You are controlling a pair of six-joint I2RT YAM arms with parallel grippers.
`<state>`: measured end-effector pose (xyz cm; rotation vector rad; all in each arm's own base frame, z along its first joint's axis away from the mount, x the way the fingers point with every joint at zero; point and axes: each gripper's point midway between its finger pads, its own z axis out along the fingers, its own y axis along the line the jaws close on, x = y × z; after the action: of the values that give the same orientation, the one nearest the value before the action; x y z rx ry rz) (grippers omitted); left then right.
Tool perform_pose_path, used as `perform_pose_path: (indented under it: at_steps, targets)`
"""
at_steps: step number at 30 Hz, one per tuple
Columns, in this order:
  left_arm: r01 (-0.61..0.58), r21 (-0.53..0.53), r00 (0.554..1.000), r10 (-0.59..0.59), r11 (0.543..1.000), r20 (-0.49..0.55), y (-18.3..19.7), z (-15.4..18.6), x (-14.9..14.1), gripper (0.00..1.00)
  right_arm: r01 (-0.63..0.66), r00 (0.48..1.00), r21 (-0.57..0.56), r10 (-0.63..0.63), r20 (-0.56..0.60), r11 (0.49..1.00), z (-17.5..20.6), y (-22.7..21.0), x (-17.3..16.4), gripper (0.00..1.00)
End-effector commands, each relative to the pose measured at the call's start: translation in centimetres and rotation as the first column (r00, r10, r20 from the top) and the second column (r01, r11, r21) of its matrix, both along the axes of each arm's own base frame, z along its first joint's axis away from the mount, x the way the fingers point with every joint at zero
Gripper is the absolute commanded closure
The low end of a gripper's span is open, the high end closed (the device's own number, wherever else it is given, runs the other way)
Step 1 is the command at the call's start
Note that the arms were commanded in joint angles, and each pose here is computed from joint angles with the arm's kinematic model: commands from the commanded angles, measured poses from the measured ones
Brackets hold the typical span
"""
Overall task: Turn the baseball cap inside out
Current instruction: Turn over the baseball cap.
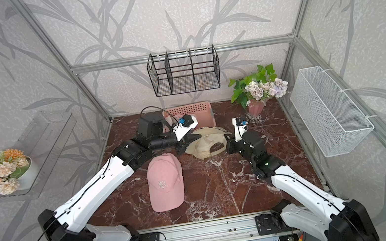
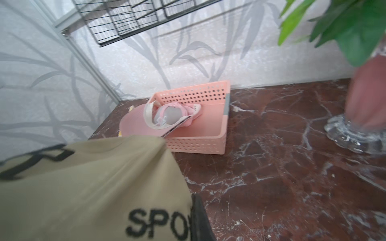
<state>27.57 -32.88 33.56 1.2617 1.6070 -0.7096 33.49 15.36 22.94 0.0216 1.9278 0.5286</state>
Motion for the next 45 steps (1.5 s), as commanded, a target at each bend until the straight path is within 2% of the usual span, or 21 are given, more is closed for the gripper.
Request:
perform_pose_path:
  at_steps: [1,3,6,11,13,15,20,22,25,29,35,41,43,45]
  targets:
    - [0.066,-0.179,0.996,-0.056,0.982,0.063,-0.4,6.3,-1.3,1.00,0.281,0.930,-0.144,-0.306,-0.204,0.949,-5.9,-5.3,0.1,0.92]
    - [0.074,-0.192,0.996,-0.062,0.979,0.066,-0.4,6.8,-1.6,1.00,0.287,0.916,-0.171,-0.323,-0.240,0.942,-7.0,-5.4,0.1,0.84]
    - [0.080,-0.206,0.995,-0.066,0.975,0.072,-0.3,7.3,-1.9,1.00,0.291,0.903,-0.187,-0.334,-0.269,0.938,-8.1,-5.5,0.1,0.76]
    - [0.060,-0.211,0.996,-0.046,0.976,0.070,-0.1,7.4,-1.7,1.00,0.328,0.876,-0.225,-0.385,-0.291,0.918,-9.1,-6.4,-0.2,0.73]
    - [0.046,-0.206,0.997,-0.033,0.977,0.063,0.0,7.1,-1.4,1.00,0.313,0.881,-0.221,-0.370,-0.296,0.924,-9.1,-6.2,-0.3,0.73]
    - [0.020,-0.200,0.999,-0.010,0.980,0.054,0.0,6.8,-0.9,1.00,0.238,0.916,-0.194,-0.287,-0.282,0.952,-8.4,-4.8,-0.1,0.69]
    - [-0.076,-0.208,0.997,0.079,0.975,0.007,0.0,6.1,1.0,1.00,0.013,0.989,-0.143,-0.034,-0.145,0.990,-4.6,-1.5,-0.6,0.50]
    - [-0.126,-0.230,0.992,0.125,0.965,-0.019,0.2,6.1,1.8,1.00,-0.049,0.997,-0.152,0.041,-0.058,0.987,-2.9,-0.8,-1.2,0.44]
    - [-0.177,-0.249,0.984,0.164,0.952,-0.072,0.1,5.7,2.7,1.00,-0.069,0.993,-0.185,0.085,0.079,0.980,-0.4,-0.8,-2.3,0.38]
    - [-0.204,-0.236,0.977,0.182,0.950,-0.113,-0.1,4.9,3.2,1.00,-0.051,0.980,-0.240,0.095,0.176,0.969,1.7,-1.4,-3.6,0.37]
    - [-0.257,-0.208,0.964,0.235,0.944,-0.123,0.1,4.4,4.2,1.00,-0.100,0.970,-0.362,0.172,0.173,0.927,2.5,0.2,-4.8,0.38]
    - [-0.242,-0.202,0.964,0.211,0.949,-0.162,-0.4,4.4,4.1,1.00,-0.279,0.905,-0.372,0.372,0.205,0.885,3.3,5.0,-6.3,0.40]
    - [-0.237,-0.202,0.963,0.203,0.950,-0.177,-0.5,4.5,4.0,1.00,-0.295,0.899,-0.370,0.387,0.206,0.881,3.1,5.8,-6.2,0.44]
    - [-0.208,-0.213,0.967,0.168,0.955,-0.192,-0.9,4.9,3.4,1.00,-0.294,0.904,-0.378,0.384,0.187,0.878,2.3,6.4,-5.5,0.58]
